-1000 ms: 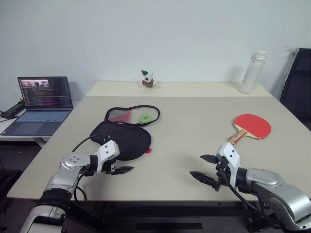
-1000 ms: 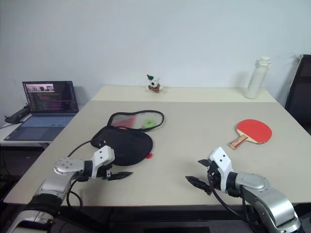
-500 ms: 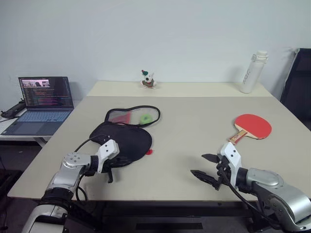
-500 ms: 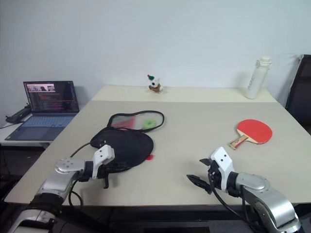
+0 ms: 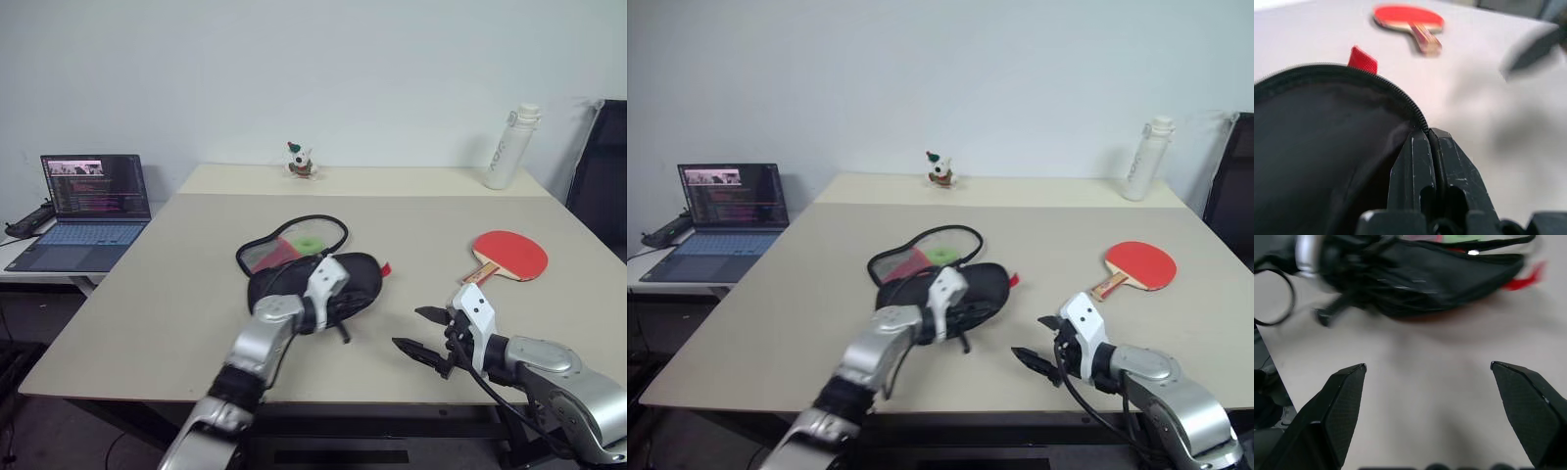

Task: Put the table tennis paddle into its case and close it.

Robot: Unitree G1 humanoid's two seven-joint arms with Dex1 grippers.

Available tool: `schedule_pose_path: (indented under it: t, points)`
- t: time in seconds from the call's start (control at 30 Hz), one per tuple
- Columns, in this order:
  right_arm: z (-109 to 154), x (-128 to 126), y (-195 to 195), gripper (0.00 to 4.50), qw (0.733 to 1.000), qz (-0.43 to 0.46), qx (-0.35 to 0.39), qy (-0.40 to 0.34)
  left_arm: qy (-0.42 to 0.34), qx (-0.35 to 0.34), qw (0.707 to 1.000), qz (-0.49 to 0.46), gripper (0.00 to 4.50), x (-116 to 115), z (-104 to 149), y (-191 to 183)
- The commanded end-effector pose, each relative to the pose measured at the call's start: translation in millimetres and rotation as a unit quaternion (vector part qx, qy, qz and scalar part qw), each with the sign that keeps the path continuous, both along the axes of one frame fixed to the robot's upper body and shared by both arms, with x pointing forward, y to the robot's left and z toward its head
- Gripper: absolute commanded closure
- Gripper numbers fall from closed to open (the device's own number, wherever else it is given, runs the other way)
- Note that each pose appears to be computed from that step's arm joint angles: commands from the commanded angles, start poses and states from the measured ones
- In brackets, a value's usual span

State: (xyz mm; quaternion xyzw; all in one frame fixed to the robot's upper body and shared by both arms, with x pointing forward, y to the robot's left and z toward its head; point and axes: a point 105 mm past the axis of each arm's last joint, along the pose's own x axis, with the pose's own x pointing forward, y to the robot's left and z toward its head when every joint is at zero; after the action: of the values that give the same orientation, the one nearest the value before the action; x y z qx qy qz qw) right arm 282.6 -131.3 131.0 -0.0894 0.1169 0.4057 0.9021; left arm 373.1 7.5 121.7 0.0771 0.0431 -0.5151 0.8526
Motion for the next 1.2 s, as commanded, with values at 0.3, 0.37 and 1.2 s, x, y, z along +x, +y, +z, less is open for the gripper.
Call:
schedule_pose_path:
  t: [0.3, 0.37, 1.2]
  points:
    - [9, 0, -8, 0.00, 1.000, -0.021, 0.007, -0.020, -0.029, 0.007, 1.000, -0.001, 2.50, 10, 7, 7]
    - [10, 5, -10, 0.00, 0.999, -0.038, 0.012, -0.025, -0.008, -0.008, 1.000, -0.013, 1.74, 6, 9, 24]
    - [-29, 93, 60, 0.00, 0.970, -0.189, 0.106, 0.107, -0.031, 0.025, 0.996, 0.082, 1.74, -9, 28, 160]
